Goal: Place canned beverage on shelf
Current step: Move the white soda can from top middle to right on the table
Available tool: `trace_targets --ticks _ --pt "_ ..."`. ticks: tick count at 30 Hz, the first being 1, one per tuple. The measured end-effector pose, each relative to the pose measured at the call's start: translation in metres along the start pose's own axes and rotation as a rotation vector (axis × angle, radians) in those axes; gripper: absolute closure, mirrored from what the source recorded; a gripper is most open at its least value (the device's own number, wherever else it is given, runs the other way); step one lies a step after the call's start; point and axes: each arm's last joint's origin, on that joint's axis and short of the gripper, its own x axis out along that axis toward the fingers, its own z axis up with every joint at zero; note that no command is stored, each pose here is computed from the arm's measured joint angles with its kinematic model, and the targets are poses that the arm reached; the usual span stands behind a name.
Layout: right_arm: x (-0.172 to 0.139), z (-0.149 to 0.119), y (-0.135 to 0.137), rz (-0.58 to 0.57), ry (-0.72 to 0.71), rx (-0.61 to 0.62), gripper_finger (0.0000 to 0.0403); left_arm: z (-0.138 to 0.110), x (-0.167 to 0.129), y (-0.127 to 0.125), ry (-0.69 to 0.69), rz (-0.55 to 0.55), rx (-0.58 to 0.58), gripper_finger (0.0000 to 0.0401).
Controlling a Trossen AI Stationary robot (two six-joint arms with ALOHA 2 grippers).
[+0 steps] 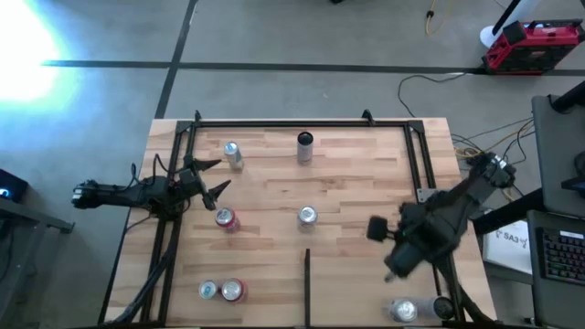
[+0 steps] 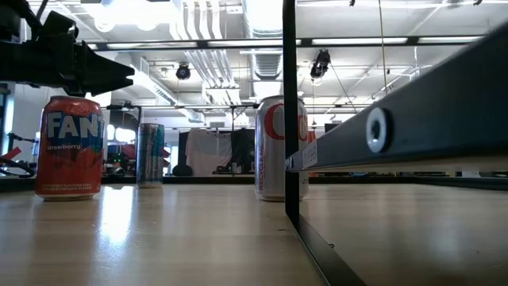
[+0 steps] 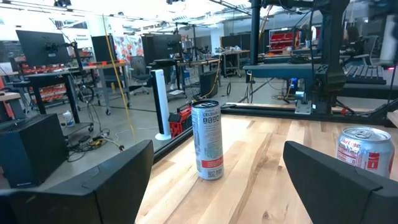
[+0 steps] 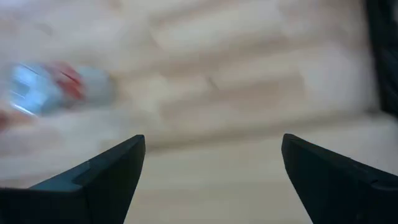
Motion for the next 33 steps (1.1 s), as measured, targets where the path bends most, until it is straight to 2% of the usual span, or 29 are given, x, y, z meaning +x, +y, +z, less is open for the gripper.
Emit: trace_targets --ticks 6,9,16,21,26,33 --pt "0.015 0.045 0.052 0.099 -0.145 -0.062 0.0042 0.000 0.000 0.000 0.000 0.000 0.000 0.0058" --pt "0.028 0.067 0.082 0.107 -0.171 -0.143 0.0042 0.000 0.000 0.000 0.000 0.000 0.000 0.0058" --pt "0.061 0.108 0.140 0.204 -0.222 -0.363 0.0042 0.000 0.000 0.000 0.000 0.000 0.000 0.0058" --pt "0.075 0.131 0.166 0.247 -0.260 -0.489 0.0042 0.000 0.000 0.000 0.001 0.000 0.000 0.0058" --pt "0.088 0.156 0.186 0.234 -0.313 -0.618 0.0042 0.000 0.000 0.000 0.000 0.000 0.000 0.0058" --pt "0.116 0.178 0.211 0.242 -0.266 -0.721 0.0042 0.000 0.000 0.000 0.000 0.000 0.000 0.0058"
